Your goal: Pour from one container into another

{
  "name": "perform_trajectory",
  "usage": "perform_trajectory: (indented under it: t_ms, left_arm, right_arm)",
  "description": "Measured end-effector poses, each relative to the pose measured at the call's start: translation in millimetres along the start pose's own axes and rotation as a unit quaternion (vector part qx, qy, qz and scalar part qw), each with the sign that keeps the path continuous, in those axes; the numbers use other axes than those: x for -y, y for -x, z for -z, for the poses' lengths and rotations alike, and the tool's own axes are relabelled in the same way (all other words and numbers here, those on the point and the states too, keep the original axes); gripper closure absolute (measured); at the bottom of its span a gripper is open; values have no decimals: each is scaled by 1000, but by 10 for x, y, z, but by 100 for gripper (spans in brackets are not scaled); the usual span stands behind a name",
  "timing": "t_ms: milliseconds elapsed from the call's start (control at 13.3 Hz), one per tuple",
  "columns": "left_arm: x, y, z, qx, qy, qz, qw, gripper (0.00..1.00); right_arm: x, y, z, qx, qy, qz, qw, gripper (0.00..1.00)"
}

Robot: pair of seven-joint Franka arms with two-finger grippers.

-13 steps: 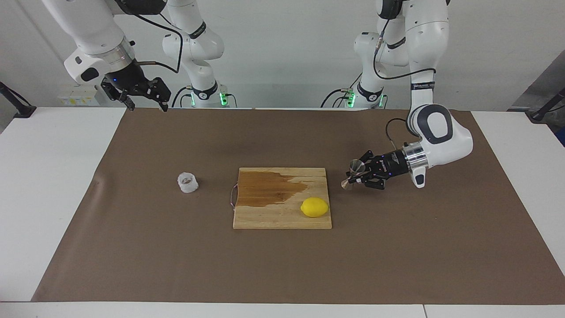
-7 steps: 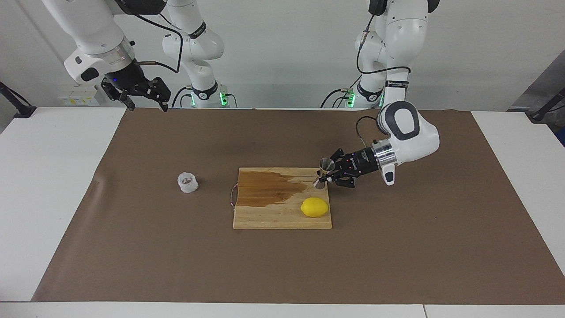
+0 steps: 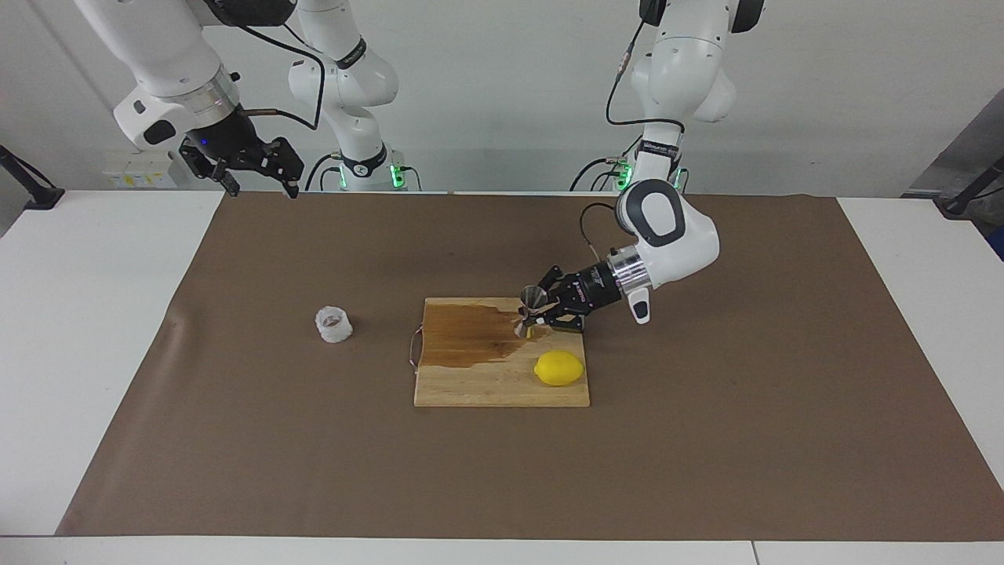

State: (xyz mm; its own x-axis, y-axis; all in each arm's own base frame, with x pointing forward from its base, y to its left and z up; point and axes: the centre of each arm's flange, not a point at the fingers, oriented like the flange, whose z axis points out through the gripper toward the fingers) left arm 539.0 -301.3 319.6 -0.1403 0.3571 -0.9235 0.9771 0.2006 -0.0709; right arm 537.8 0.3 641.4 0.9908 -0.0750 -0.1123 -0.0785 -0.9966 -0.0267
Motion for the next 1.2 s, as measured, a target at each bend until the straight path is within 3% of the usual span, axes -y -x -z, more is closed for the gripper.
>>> perform_trajectory:
  t_ms: [1199]
  left_arm:
    - [186,-288,-501,-3,27,5,1000,78]
  right_arm:
    - [0,0,0,0,0,0,1000,0]
